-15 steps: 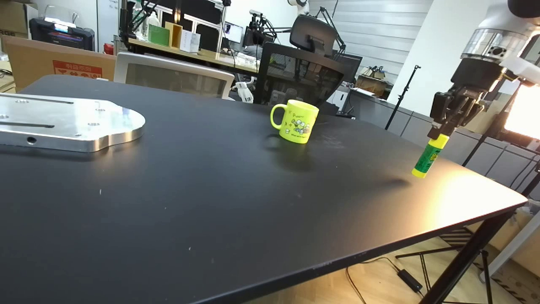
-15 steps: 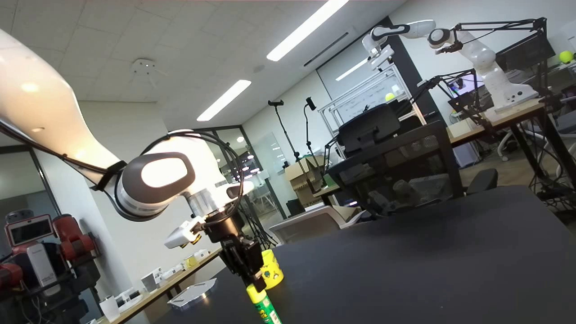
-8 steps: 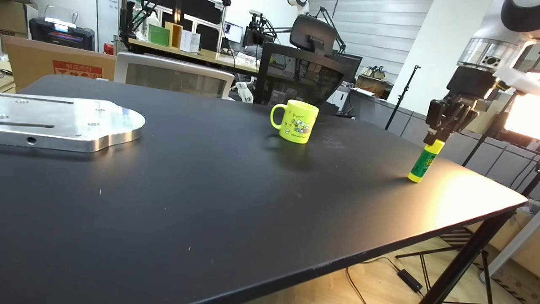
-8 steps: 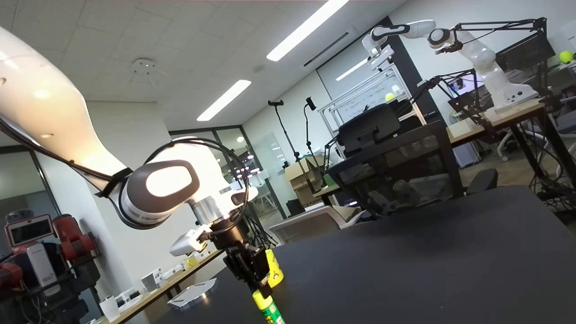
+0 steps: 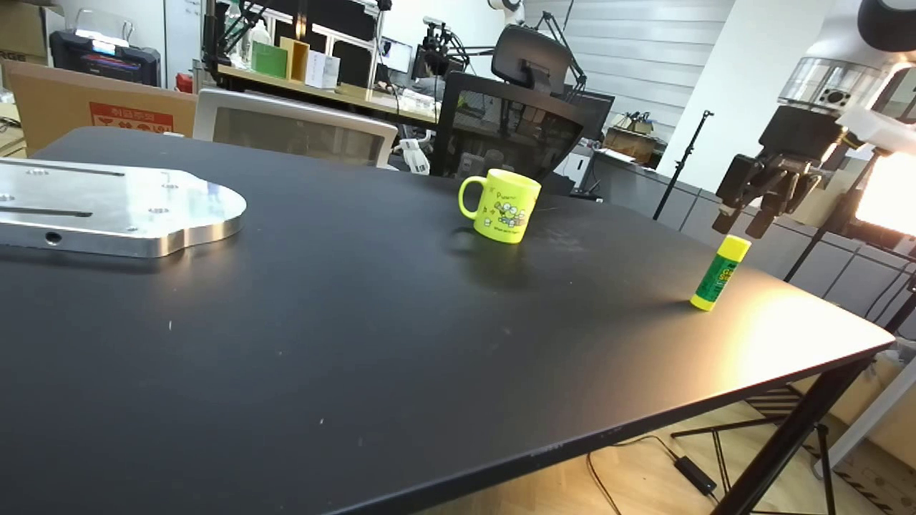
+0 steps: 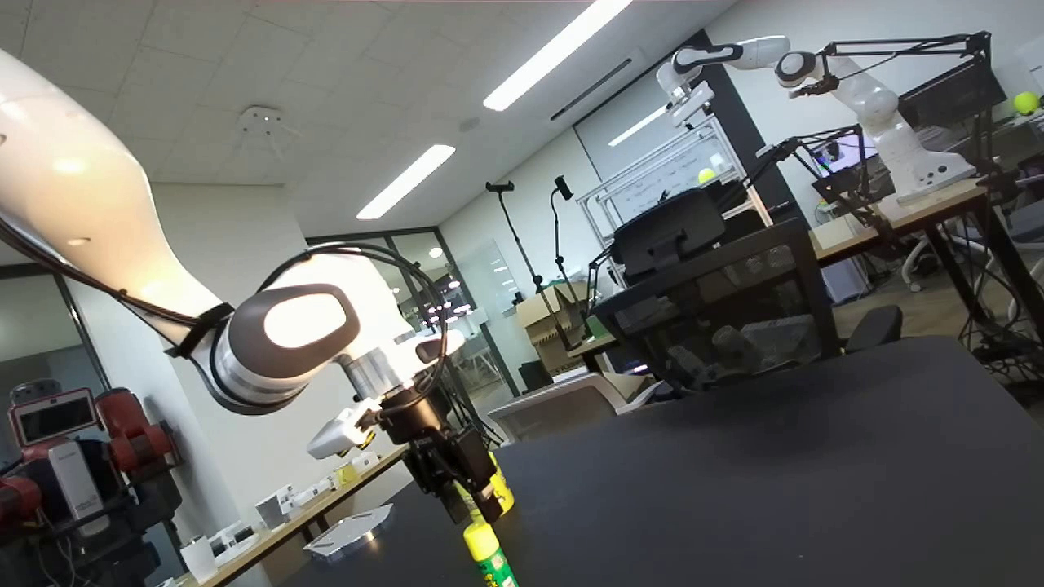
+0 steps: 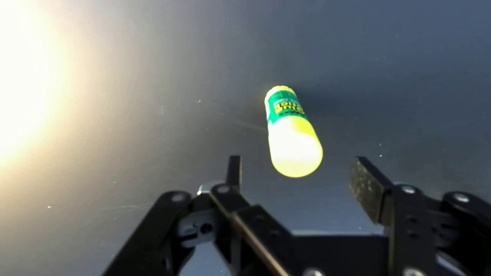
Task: Remove the glue stick from the mug cup
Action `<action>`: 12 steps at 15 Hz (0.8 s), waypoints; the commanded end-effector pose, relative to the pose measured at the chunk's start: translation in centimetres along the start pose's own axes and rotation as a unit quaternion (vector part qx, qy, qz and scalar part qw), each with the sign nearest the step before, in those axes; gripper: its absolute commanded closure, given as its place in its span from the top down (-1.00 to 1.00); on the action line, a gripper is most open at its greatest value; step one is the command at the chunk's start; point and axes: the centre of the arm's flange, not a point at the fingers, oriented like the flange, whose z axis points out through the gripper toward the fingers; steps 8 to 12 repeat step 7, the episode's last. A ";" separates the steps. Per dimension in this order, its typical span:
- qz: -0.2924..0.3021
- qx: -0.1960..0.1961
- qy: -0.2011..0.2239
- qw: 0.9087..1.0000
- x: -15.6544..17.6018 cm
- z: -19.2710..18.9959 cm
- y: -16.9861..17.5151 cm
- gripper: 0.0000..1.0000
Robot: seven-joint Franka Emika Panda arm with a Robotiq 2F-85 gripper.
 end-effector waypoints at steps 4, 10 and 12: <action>0.010 -0.006 0.008 1.000 -0.7 -2.8 -2.4 1.00; -0.004 -0.003 0.011 1.000 -0.1 -2.2 -1.8 1.00; -0.004 -0.003 0.011 1.000 -0.1 -2.2 -1.8 1.00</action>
